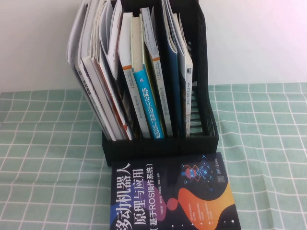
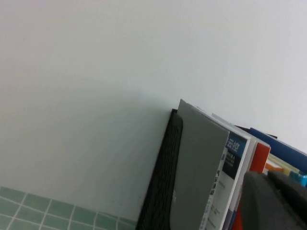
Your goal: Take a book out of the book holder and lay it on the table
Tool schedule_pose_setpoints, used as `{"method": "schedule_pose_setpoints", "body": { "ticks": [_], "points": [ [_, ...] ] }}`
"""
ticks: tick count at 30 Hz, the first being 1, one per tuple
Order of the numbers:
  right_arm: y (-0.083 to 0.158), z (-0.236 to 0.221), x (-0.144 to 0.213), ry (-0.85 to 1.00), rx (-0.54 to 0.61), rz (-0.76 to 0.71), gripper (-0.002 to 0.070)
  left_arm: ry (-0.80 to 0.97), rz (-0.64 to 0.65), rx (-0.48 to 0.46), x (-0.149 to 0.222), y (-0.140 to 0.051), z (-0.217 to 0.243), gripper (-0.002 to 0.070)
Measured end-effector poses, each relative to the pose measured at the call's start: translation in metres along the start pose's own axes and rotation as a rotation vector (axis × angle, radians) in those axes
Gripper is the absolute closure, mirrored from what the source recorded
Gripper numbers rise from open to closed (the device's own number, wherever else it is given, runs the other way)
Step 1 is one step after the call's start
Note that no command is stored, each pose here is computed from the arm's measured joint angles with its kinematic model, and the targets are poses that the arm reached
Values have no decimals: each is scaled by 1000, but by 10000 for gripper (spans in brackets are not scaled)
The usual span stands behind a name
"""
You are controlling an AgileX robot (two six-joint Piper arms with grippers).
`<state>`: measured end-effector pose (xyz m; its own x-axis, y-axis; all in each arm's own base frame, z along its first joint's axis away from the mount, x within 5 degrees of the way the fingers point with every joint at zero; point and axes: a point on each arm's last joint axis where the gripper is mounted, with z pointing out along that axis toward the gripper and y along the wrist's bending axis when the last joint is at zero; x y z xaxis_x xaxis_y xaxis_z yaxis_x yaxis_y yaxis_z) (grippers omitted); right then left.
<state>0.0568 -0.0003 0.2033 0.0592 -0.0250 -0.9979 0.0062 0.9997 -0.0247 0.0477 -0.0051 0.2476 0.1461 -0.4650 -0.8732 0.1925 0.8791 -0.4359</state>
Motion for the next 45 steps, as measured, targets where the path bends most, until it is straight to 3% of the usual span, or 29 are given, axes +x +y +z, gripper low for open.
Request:
{"method": "schedule_pose_setpoints", "body": {
  "ticks": [9, 13, 20, 26, 31, 36, 41, 45],
  "points": [
    [-2, -5, -26, 41, 10, -50, 678, 171, 169, -82, -64, -31, 25, 677],
    [-3, -4, -48, 49, 11, -140, 678, 184, 195, -82, -72, -35, 49, 677],
    [-5, 17, -78, 275, -39, -440, 678, 237, 207, -99, -74, -36, 84, 678],
    [-3, 51, -90, 299, -68, -486, 678, 295, 230, -83, -86, -47, 116, 677],
    [-2, 79, -100, 141, -37, -465, 678, 341, 271, 77, -94, -82, 150, 677],
    [1, 100, -104, 21, -42, -454, 678, 436, 270, 244, -76, -125, 184, 677],
    [16, 120, -105, -137, -180, -424, 678, 562, 302, 394, -33, -176, 215, 677],
    [27, 139, -91, -136, -312, -398, 678, 649, 328, 443, 4, -205, 237, 678]
  ]
}}
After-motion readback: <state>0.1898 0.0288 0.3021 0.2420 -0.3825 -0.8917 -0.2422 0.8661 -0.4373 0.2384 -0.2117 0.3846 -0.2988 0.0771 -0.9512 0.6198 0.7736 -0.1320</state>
